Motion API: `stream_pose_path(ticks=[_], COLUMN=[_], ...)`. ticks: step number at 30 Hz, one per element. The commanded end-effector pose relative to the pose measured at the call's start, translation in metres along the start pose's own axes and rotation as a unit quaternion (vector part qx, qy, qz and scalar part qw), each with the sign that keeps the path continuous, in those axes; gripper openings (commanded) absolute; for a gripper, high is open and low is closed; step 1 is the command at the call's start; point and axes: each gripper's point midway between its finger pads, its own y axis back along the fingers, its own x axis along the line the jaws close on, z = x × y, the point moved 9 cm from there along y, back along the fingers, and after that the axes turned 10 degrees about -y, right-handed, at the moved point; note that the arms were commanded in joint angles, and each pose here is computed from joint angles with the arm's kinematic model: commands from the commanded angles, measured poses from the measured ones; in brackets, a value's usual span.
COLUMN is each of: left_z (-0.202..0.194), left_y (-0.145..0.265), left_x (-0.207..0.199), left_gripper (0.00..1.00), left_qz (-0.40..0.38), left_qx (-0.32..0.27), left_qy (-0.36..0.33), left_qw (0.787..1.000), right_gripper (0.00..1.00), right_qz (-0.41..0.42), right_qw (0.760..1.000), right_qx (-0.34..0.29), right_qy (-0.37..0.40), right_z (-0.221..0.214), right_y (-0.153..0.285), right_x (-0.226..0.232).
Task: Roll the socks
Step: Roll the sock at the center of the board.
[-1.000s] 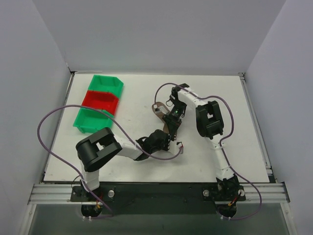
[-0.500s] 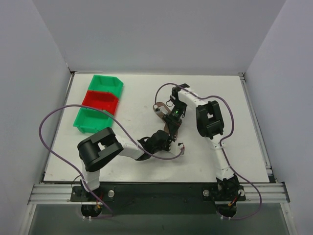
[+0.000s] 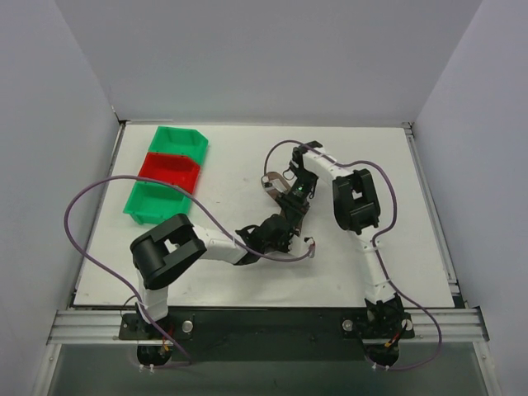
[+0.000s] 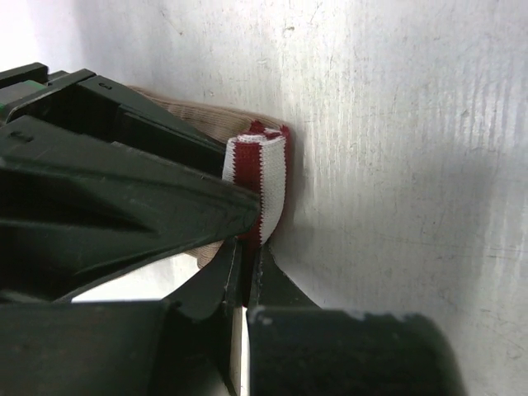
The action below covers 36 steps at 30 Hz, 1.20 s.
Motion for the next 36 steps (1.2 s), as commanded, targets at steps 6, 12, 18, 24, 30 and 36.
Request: stream_pose_path(ticks=[6,12,18,24,30,36], left_z=[-0.003,-0.003,-0.001,0.0,0.0,-0.005], left_y=[0.002,0.001,-0.003,-0.006,-0.012,-0.02], left_x=[-0.028,-0.028,-0.023,-0.022,-0.019,-0.016], left_gripper=[0.0,0.0,0.0,0.0,0.0,0.0], left_qz=[-0.12,-0.152,-0.177,-0.203,-0.24,-0.271], left_qx=[0.023,0.03,0.025,0.026,0.032,0.039], left_qy=[0.038,0.062,0.092,0.117,0.158,0.203], left_qw=[0.992,0.986,0.98,0.972,0.957,0.94], right_gripper=[0.59,0.78,0.82,0.82,0.82,0.82], right_qz=[-0.044,-0.112,-0.207,-0.279,-0.327,-0.364], right_qw=[0.997,0.984,0.954,0.927,0.899,0.878], right_qx=[-0.061,-0.133,-0.209,-0.239,-0.278,-0.296], right_qy=[0.005,-0.027,-0.058,-0.073,-0.093,-0.089], right_z=[-0.004,-0.012,-0.032,-0.059,-0.084,-0.103], right_y=[0.042,0.073,0.105,0.12,0.128,0.129], right_x=[0.023,0.021,0.017,0.015,0.008,0.009])
